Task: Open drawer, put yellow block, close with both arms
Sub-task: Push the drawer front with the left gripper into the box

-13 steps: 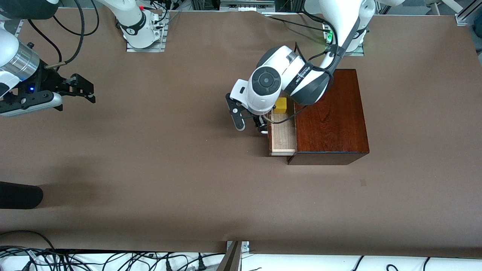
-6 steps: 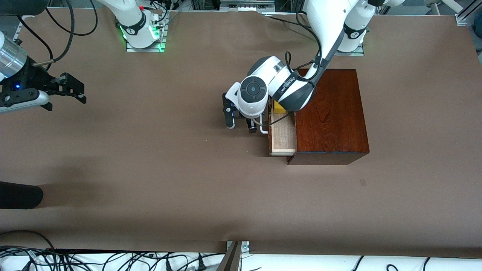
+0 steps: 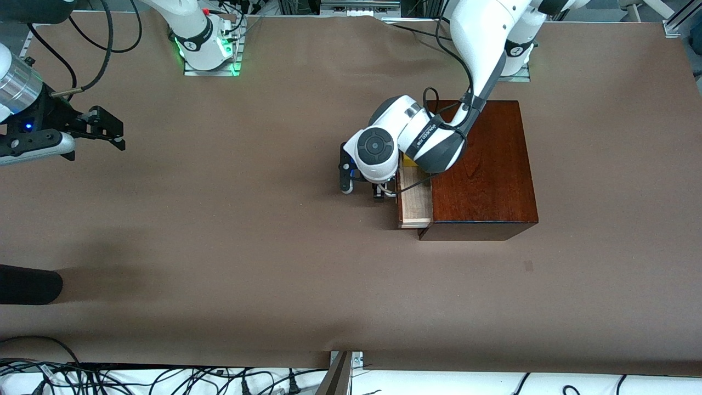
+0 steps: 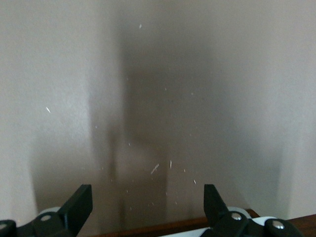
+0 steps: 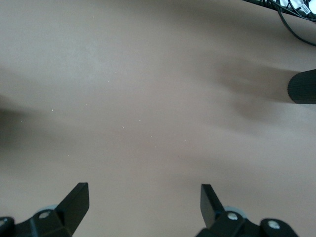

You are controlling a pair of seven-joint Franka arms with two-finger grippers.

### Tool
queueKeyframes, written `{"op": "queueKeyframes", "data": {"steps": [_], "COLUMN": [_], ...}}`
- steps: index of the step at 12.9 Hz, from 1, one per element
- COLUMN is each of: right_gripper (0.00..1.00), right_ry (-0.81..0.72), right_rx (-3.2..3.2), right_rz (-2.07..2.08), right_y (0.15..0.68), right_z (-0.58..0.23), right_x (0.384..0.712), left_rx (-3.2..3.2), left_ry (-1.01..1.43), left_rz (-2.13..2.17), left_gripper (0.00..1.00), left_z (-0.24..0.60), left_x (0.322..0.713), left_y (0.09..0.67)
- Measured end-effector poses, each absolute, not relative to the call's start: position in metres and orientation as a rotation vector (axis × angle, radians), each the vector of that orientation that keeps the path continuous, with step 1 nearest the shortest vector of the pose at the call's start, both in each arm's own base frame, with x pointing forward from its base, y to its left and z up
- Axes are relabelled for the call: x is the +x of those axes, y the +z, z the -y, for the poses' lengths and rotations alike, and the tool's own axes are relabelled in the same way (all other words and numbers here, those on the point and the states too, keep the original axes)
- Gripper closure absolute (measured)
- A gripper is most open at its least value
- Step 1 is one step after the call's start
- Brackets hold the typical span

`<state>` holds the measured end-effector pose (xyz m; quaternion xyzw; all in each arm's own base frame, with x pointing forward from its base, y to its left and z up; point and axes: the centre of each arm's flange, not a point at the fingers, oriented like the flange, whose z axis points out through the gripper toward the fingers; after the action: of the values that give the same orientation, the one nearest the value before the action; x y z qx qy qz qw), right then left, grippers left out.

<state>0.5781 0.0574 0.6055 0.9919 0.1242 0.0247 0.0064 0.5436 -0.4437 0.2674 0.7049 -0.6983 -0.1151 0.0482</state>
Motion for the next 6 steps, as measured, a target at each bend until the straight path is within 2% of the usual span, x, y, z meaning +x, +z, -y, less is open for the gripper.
{"op": "queueKeyframes", "data": {"steps": [6], "right_gripper": [0.0], "right_ry": [0.061], "right_rx": [3.105], "right_rz": [-0.369], "right_y": [0.605], "right_z": [-0.053], "right_x": [0.577], "left_rx": [2.18], "left_ry": [-0.565], "left_rz": [2.094], "left_gripper": [0.0], "left_z": [0.398], "left_x": [0.556], "left_y": [0.268]}}
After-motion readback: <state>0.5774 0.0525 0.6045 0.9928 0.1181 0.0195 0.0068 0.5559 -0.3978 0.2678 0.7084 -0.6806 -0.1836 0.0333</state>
